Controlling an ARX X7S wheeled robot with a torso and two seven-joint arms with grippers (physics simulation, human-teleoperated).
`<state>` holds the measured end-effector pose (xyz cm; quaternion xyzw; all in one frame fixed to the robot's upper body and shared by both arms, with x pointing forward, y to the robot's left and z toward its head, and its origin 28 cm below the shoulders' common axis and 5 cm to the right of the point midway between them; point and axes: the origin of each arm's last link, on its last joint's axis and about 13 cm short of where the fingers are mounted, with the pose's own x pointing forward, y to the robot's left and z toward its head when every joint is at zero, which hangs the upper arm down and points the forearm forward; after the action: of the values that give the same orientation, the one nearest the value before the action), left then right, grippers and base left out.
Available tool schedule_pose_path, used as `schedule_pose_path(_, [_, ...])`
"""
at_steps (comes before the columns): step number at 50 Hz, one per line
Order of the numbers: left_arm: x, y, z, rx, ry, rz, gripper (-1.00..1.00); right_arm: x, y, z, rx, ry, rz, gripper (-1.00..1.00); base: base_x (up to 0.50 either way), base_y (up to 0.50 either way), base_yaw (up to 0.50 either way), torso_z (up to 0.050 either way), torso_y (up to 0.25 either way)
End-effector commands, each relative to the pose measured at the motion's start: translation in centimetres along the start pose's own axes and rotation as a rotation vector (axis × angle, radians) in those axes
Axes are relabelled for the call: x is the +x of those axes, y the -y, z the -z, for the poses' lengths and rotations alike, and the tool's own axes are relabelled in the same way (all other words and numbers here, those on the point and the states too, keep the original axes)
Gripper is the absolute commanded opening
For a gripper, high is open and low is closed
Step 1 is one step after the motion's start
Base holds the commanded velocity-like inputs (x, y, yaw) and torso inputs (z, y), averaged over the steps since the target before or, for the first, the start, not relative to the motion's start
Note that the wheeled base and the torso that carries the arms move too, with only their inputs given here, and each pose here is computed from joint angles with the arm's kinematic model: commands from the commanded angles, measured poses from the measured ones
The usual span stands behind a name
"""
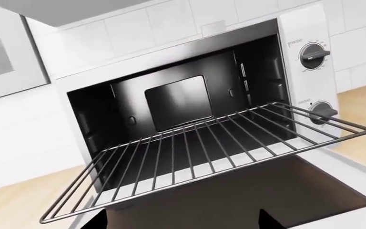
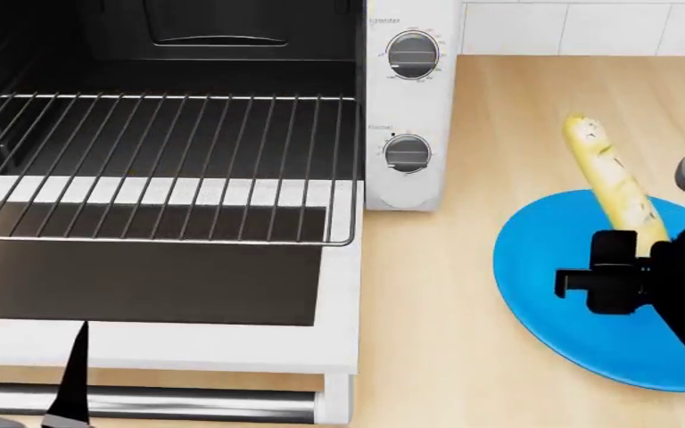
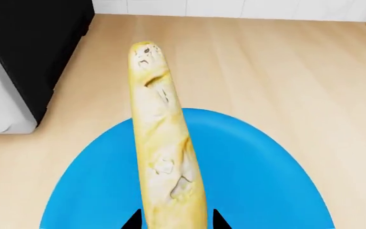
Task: Pick the baguette from the rack and place it on the plate on the counter.
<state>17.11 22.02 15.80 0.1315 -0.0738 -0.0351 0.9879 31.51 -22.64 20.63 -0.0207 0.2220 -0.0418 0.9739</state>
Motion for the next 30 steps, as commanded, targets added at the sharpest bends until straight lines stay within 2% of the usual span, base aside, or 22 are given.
schedule_pose_path(1, [0.1,0.1,-0.1,0.008,-0.004,0.004,1.0,2.2,-0.6,0.0,-0.019,-0.043,0.009,-1.0,0.0,0.0,0.0,0.0,0.0])
schedule_pose_path(17, [0.2,0.2,-0.2,0.013,-0.008,0.006,1.0,2.6,-0.6,1.2,0.006,-0.09,0.019,-1.0,0.0,0.0,0.0,0.0,0.0])
schedule_pose_path(30, [0.3,0.2,-0.2,0.01,-0.002,0.01,1.0,1.9,0.5,2.4,0.035,-0.112,0.051,-1.0,0.0,0.0,0.0,0.0,0.0])
